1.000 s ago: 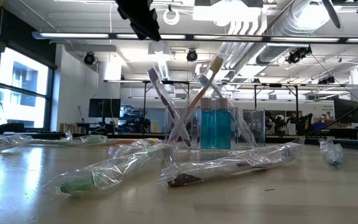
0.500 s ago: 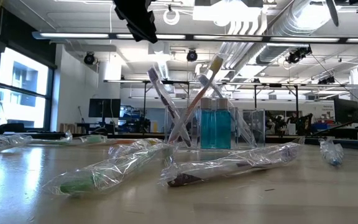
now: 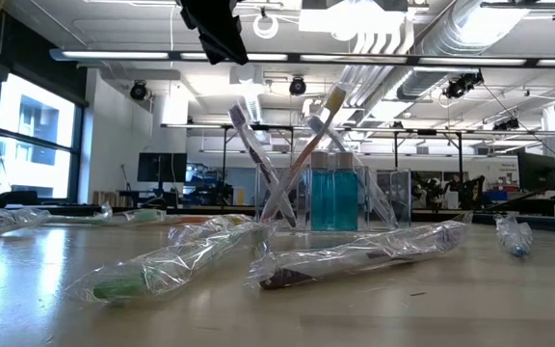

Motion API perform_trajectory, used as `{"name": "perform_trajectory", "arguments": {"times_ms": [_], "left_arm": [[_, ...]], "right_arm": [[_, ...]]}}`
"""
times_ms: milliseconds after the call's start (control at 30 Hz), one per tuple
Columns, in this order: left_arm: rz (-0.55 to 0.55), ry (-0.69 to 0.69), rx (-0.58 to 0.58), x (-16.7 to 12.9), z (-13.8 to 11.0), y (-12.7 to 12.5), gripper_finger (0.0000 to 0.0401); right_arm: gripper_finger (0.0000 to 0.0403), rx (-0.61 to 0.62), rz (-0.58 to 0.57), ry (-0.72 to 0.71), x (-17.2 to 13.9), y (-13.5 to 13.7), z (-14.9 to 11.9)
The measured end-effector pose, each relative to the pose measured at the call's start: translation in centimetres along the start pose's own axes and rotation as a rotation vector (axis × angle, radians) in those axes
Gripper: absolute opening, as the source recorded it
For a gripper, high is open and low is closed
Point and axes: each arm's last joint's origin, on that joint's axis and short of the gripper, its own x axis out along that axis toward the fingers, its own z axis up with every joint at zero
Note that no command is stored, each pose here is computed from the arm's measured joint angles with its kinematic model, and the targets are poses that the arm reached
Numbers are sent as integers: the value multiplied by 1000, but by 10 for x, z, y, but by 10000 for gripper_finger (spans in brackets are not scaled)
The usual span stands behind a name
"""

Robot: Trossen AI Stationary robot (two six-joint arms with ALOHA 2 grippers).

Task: Pick & Place toothbrushing station
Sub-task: Put the bottom right green toothbrush into the wire organizer

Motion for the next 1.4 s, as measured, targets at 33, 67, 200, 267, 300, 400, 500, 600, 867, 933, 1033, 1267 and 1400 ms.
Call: {"name": "perform_trajectory", "arguments": {"times_ms": [33,67,200,267,300,400,500,600,867,933,1033,1267,1400], "left_arm": [[0,0,-3,0,0,0,55],[0,0,-3,0,0,0,55],[-3,0,7,1,0,-4,55],[-9,-3,18,1,0,-7,55],[-12,-1,23,2,0,-9,55],[-25,2,39,2,0,-16,55],[-38,1,56,3,0,-23,55],[-55,-6,76,4,0,-31,55],[-51,-46,96,6,1,-58,55],[-38,-46,95,7,0,-66,55],[-29,-47,102,7,-3,-81,55],[-6,-82,135,4,-12,-123,55],[19,-96,150,2,-19,-143,55]], "right_arm": [[20,-10,8,11,5,2,4],[20,-22,13,27,10,5,8],[20,-74,-34,156,30,15,15],[20,-99,-76,228,41,21,15],[20,-111,-96,256,46,24,15],[20,-104,-84,290,57,32,15],[20,-92,-40,306,65,41,14],[20,-81,-36,326,74,48,12],[20,-56,-2,352,99,70,8],[20,-50,-9,358,104,73,6],[20,-32,-44,362,111,75,3],[20,-3,-64,371,128,86,-34],[20,38,-56,329,134,88,-50]]}}
